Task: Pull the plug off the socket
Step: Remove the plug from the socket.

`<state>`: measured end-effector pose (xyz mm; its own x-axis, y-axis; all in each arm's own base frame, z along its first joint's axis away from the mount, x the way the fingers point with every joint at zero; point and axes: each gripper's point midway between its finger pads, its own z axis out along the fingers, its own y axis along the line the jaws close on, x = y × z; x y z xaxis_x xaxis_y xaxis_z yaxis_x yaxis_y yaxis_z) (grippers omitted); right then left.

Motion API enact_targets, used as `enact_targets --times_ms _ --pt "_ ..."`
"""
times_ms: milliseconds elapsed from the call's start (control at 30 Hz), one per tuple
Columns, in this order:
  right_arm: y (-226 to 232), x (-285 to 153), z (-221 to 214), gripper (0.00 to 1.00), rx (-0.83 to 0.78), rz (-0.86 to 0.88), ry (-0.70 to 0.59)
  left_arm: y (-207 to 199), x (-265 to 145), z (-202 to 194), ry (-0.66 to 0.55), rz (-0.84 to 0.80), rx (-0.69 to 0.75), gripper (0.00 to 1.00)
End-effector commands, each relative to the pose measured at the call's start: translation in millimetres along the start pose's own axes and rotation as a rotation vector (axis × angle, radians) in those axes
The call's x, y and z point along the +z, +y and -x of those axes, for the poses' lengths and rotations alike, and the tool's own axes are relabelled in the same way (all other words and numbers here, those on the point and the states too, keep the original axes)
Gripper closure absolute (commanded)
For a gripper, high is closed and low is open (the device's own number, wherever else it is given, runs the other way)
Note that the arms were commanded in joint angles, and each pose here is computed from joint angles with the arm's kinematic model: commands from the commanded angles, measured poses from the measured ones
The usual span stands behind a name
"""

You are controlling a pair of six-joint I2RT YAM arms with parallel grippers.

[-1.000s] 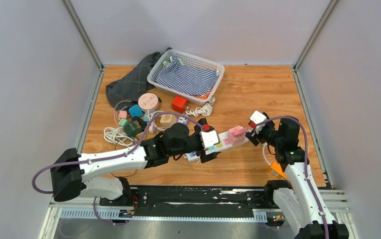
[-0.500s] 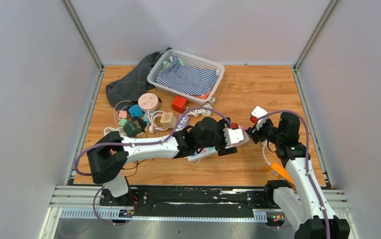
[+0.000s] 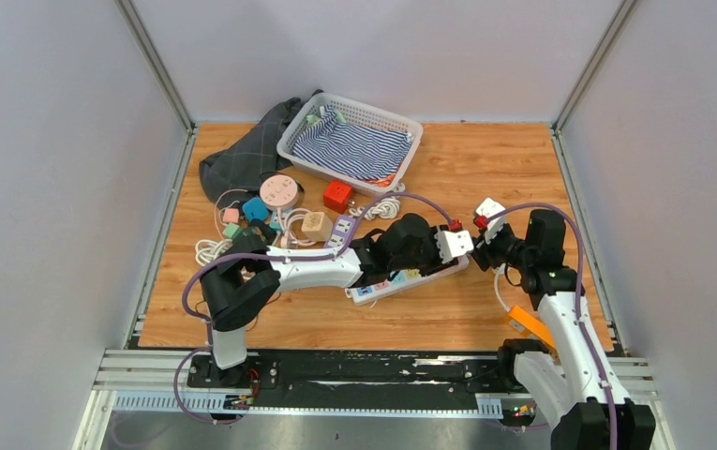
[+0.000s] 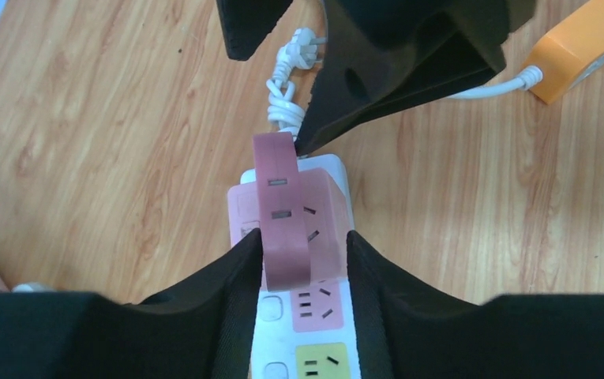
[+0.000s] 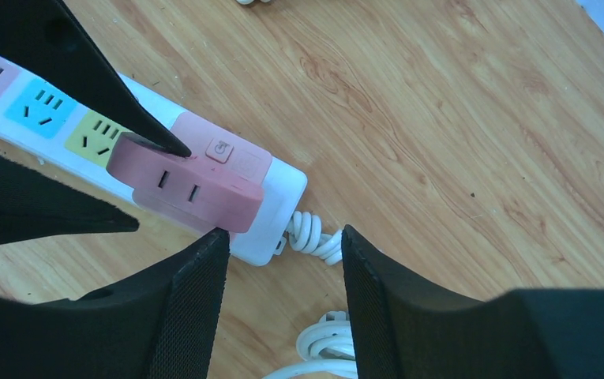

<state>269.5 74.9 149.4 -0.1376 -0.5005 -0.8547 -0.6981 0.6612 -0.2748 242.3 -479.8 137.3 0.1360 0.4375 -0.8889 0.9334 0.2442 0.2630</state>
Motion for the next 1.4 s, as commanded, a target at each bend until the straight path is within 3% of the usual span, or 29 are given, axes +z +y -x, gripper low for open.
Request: enact_targets --times_ms 0,333,633,767,900,967,1033,1233,1367 --pt "-0.5 -3.7 6.9 0.44 0.028 0.013 -0.010 7.6 6.6 13.0 -0.033 0.027 -0.022 0.61" --pt "0.3 -8.1 7.3 0.43 0.067 0.023 -0.003 10.5 12.5 9.0 -0.026 0.032 -0.073 1.00" --pt "-0.3 -26.3 12.8 0.32 0.184 0.067 -0.008 24.1 1.2 0.1 -0.056 -0.097 -0.324 1.00" --pt "-3.0 -27.9 8.4 0.32 0.212 0.067 0.006 21.6 -3.9 -8.8 -0.039 -0.088 -0.290 1.00" --pt "-3.6 -28.3 5.0 0.32 0.222 0.066 0.010 22.2 -13.7 -24.3 0.005 -0.019 -0.119 1.00" --pt "-3.0 -27.1 3.2 0.32 0.227 0.072 0.013 20.9 -16.6 -29.1 0.016 -0.015 -0.115 1.00" --pt "-2.6 -25.5 0.6 0.32 0.237 0.079 0.021 21.2 -16.6 -25.6 0.007 -0.018 -0.166 1.00" --pt "0.1 -22.5 -13.4 0.32 0.290 0.101 0.070 21.0 -18.0 -33.1 0.000 -0.146 -0.502 1.00" --pt "1.0 -20.1 -20.1 0.33 0.340 0.121 0.098 24.0 -23.6 -32.1 -0.005 -0.119 -0.462 1.00"
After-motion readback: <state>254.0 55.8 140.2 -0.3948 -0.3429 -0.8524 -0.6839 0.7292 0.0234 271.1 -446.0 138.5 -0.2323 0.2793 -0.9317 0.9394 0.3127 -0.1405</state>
